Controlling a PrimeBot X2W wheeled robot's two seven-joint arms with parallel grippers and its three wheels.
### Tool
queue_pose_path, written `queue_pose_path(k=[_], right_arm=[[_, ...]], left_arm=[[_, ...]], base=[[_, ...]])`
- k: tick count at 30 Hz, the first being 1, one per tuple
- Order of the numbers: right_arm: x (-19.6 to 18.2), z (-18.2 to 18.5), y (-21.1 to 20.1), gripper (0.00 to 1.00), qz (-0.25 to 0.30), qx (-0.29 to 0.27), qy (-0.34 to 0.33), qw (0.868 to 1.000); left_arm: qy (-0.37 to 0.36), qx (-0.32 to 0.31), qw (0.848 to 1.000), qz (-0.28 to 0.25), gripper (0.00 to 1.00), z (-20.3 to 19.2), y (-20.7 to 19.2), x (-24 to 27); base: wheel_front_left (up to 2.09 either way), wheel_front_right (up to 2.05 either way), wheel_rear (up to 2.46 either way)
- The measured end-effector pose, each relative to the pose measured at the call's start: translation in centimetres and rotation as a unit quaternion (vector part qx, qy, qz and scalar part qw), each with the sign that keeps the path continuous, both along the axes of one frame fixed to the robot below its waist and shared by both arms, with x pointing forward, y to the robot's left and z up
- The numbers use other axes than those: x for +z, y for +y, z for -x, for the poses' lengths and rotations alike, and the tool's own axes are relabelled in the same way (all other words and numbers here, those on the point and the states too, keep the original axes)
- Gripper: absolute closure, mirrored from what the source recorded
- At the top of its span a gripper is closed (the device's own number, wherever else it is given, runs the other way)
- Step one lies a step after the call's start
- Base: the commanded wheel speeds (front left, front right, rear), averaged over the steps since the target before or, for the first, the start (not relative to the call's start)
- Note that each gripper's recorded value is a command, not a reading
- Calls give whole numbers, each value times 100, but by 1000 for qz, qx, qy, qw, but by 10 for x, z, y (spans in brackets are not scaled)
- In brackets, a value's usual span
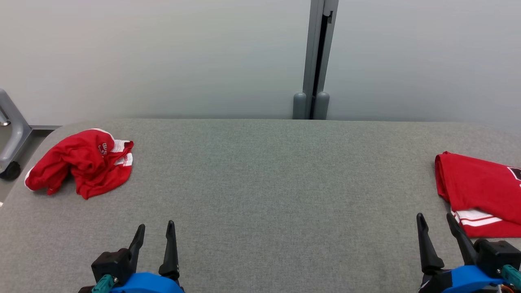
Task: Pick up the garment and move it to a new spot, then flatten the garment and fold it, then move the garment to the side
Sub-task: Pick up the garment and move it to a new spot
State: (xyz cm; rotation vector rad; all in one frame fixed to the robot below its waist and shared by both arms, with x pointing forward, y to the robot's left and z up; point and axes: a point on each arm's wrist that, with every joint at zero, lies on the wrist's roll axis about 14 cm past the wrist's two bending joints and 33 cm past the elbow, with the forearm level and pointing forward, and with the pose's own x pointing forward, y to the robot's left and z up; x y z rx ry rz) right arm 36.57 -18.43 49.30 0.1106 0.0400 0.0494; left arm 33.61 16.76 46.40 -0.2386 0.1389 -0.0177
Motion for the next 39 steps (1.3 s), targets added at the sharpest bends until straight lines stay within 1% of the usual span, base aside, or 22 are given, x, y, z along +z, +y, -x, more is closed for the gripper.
queue_pose_path(k=[13,18,21,26,31,35,39], right_arm=[[-2,-1,2,0,1,4,6,1000],[1,-7,14,0,3,22,3,1000],[7,-14,34,0,3,51,-7,999],[15,-28,80,0,2,114,-16,993],[19,-40,131,0,-2,181,-21,983],[16,-45,168,0,-6,228,-17,974],[9,-52,202,0,-7,270,-7,963]], left_arm=[[4,-3,1000,1,0,0,-2,0],[-1,9,1000,1,0,4,5,3],[-15,32,999,1,0,10,19,12],[-29,91,995,-7,0,32,57,20],[-31,164,986,-14,0,60,100,23],[-28,208,978,-17,0,83,122,22],[-18,243,970,-21,0,93,139,18]], base=[[0,0,0],[0,0,0],[0,0,0],[0,0,0],[0,0,0],[0,0,0],[0,0,0]])
